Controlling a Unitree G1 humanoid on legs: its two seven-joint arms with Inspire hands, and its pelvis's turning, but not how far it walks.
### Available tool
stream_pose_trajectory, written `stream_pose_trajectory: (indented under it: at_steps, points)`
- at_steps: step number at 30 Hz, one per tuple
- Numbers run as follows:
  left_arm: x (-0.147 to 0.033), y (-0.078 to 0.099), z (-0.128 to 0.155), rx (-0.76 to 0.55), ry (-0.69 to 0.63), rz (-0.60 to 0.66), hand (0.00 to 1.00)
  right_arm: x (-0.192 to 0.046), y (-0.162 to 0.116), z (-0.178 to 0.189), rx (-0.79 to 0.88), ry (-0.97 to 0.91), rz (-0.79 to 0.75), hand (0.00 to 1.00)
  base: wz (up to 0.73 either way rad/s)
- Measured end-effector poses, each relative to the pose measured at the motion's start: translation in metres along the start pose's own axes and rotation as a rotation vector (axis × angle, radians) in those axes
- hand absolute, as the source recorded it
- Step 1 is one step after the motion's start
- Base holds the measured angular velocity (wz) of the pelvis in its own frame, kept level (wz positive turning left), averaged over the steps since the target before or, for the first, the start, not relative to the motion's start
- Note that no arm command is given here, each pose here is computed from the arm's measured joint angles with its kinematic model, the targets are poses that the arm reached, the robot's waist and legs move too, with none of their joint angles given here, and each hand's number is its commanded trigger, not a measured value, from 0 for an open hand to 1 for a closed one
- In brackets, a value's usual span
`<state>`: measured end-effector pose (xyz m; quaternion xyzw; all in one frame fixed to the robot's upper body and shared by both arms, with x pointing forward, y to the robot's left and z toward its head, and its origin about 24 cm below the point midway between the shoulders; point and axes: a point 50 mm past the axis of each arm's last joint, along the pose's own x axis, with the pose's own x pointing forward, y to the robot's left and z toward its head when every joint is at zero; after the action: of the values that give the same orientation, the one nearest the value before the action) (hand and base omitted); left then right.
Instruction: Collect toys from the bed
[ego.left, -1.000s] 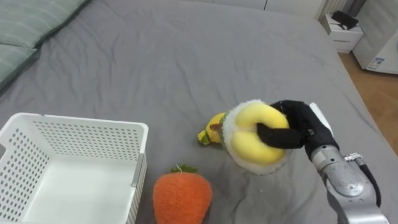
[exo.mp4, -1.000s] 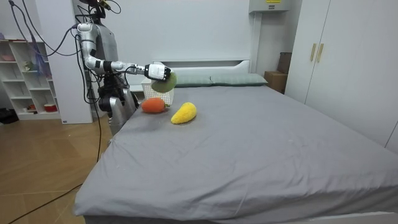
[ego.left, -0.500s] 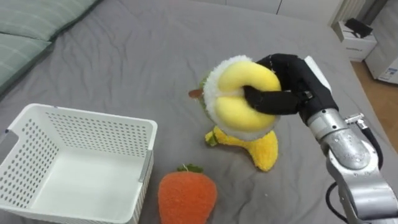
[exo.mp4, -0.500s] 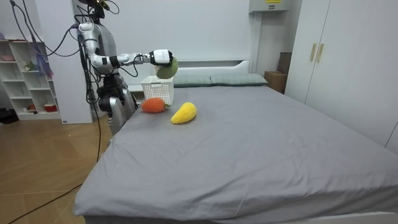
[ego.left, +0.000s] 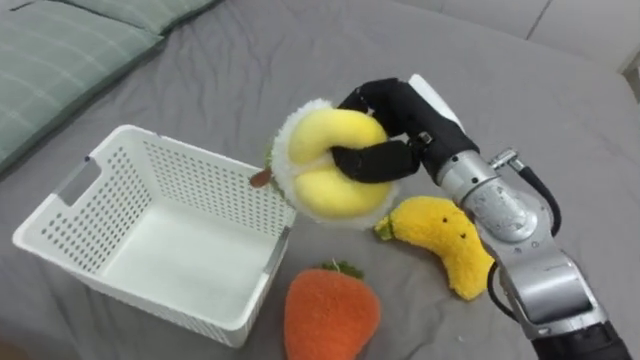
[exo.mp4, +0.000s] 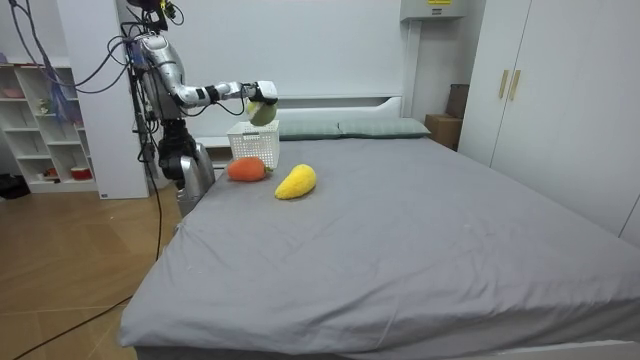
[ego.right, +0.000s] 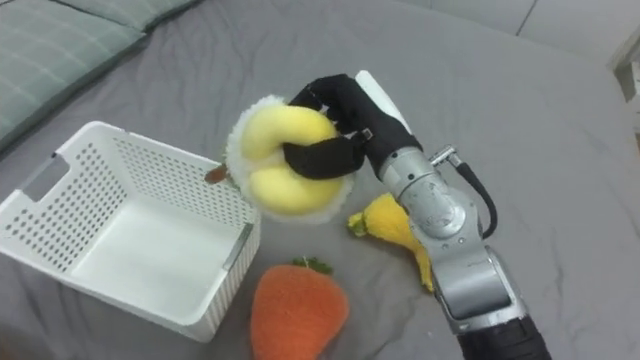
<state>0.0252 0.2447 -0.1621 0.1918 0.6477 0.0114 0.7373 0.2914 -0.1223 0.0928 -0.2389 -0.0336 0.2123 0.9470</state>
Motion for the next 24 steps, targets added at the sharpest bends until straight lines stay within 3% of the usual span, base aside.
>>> stream_pose_trajectory:
  at_steps: [7, 9, 11, 12, 13, 14, 24]
  points:
    - [-0.001, 0.001, 0.003, 0.003, 0.001, 0.005, 0.00, 0.011, 0.017, 0.005, 0.017, 0.004, 0.056, 0.99, 0.43]
    - [-0.001, 0.001, 0.006, 0.011, -0.006, 0.010, 0.00, 0.015, 0.019, 0.001, 0.024, 0.021, 0.064, 0.88, 0.32]
    - [-0.001, 0.000, 0.008, 0.020, -0.013, 0.013, 0.00, 0.020, 0.019, -0.003, 0.027, 0.049, 0.065, 0.64, 0.32]
    - [-0.001, -0.001, 0.011, 0.017, -0.017, 0.012, 0.00, 0.023, 0.019, -0.006, 0.027, 0.068, 0.059, 0.56, 0.15]
    - [-0.001, -0.002, 0.012, 0.016, -0.016, 0.012, 0.00, 0.026, 0.020, -0.007, 0.028, 0.084, 0.053, 0.37, 0.11]
    - [-0.001, -0.002, 0.012, 0.016, -0.014, 0.012, 0.00, 0.026, 0.021, -0.008, 0.032, 0.088, 0.048, 0.00, 0.08]
    - [-0.002, 0.002, 0.021, 0.014, -0.027, 0.029, 0.00, 0.031, 0.021, 0.000, 0.025, 0.065, -0.006, 0.00, 0.07]
